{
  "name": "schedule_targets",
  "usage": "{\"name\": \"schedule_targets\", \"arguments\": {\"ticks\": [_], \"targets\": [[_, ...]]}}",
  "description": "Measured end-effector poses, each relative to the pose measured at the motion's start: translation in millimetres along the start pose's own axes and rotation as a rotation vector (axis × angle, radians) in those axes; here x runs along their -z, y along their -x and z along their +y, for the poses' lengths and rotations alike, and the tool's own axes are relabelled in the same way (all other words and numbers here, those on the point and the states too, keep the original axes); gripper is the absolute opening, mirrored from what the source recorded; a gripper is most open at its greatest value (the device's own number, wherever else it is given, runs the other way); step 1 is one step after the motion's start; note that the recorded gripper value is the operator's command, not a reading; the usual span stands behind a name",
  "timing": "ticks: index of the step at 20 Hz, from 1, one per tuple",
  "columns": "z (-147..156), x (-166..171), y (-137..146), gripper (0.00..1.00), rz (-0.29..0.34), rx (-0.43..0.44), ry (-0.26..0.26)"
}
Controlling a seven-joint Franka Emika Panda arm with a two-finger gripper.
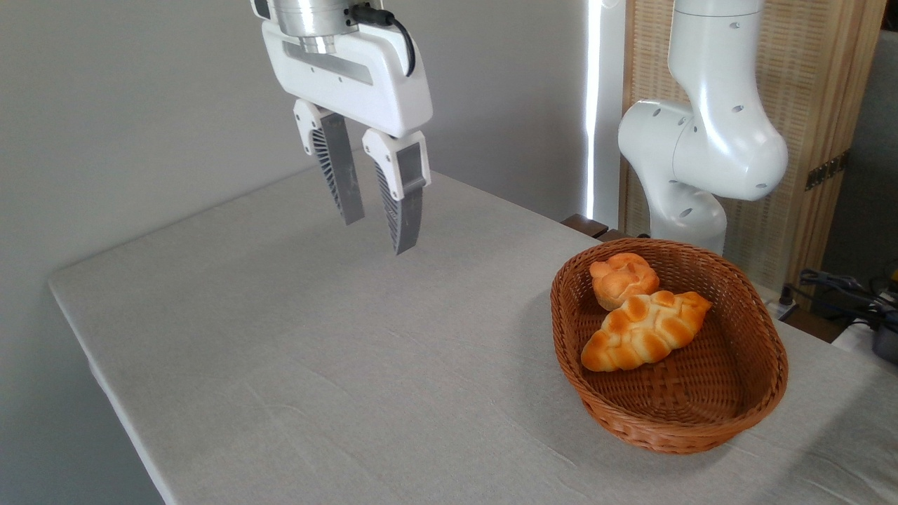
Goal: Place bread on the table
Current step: 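Move the open gripper toward the wicker basket, then lower the gripper over the braided bread roll in the basket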
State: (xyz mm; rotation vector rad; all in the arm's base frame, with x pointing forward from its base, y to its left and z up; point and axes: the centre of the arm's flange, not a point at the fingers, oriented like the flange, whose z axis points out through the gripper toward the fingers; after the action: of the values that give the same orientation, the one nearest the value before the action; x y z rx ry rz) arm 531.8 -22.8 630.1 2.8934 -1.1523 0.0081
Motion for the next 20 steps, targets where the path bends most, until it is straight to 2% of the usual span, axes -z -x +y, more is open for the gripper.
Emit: {"name": "schedule_targets", "arguments": {"ticks": [2, 4, 6, 9, 11, 13, 15, 17, 20], "targets": [[7.8, -4.2, 8.9, 1.0, -0.014, -0.008, 0.012], [20.4, -10.3, 23.5, 1.0, -0.027, -0.055, 0.026], [36.5, -19.6, 42.8, 1.0, -0.043, -0.106, 0.042], [52.1, -35.7, 80.2, 1.0, -0.055, -0.137, 0.07], [43.6, -46.2, 119.9, 1.0, -0.038, -0.186, 0.103], [24.2, -60.4, 173.3, 1.0, 0.01, -0.227, 0.154], [10.3, -78.1, 216.3, 1.0, 0.057, -0.225, 0.203], [8.9, -94.6, 231.1, 1.0, 0.065, -0.221, 0.233], [12.2, -129.7, 232.1, 1.0, -0.016, -0.244, 0.232]]}}
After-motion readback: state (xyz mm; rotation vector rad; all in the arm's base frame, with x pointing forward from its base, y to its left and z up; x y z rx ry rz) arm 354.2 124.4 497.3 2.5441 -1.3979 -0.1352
